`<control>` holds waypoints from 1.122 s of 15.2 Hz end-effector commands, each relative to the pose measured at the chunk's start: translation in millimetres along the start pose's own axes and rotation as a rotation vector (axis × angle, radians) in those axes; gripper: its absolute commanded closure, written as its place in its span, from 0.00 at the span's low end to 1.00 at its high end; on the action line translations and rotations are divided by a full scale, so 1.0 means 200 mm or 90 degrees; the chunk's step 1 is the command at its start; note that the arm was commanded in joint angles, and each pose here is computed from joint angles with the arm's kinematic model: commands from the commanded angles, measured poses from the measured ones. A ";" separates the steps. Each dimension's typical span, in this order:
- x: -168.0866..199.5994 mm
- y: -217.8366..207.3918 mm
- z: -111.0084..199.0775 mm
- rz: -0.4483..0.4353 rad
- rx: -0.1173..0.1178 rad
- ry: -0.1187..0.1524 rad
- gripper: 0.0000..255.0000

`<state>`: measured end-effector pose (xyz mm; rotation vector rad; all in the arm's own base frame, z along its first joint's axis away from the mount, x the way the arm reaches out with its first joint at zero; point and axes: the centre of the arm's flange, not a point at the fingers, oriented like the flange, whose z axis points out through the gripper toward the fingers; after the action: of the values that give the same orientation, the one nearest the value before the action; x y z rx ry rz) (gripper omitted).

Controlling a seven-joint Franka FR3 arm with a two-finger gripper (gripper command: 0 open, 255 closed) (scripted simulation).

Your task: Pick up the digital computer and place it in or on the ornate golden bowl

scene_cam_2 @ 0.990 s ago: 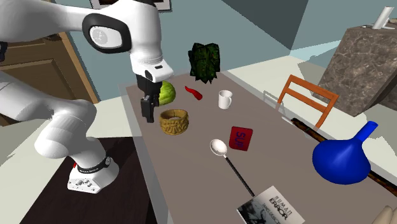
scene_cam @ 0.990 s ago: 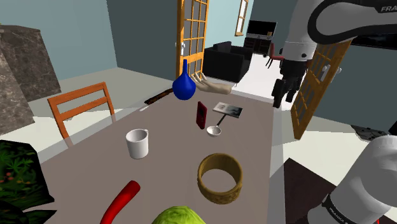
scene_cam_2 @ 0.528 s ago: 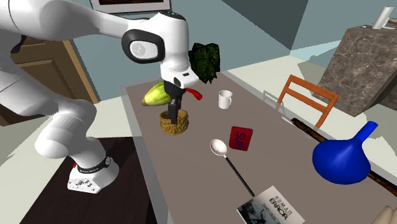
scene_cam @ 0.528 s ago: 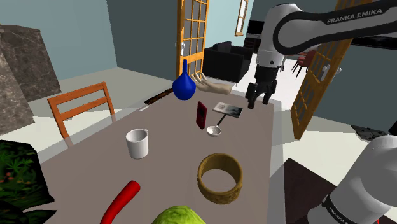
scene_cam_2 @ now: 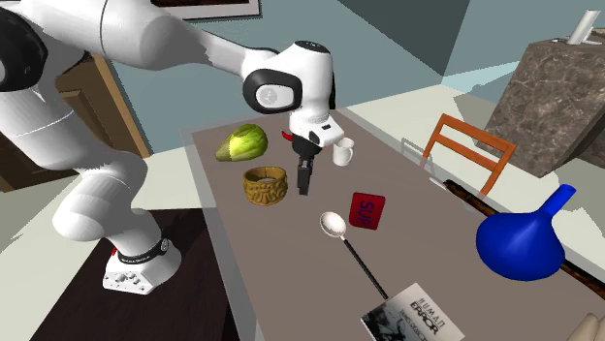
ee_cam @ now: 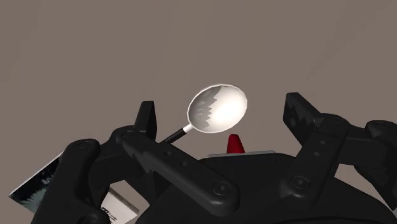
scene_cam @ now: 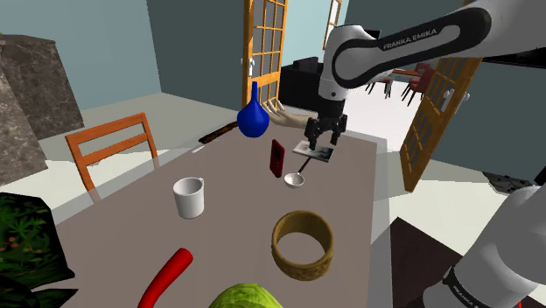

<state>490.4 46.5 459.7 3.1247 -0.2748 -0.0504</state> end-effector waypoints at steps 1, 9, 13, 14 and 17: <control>0.11 -0.06 0.06 0.010 0.001 0.004 0.00; 0.56 -0.21 0.23 0.051 0.006 0.020 0.00; 0.74 -0.26 0.32 0.066 0.007 0.026 0.00; 0.74 -0.26 0.35 0.066 0.007 0.026 0.00; 0.74 -0.26 0.43 0.066 0.007 0.026 0.00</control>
<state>641.7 71.0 375.1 3.1128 -0.4365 0.0137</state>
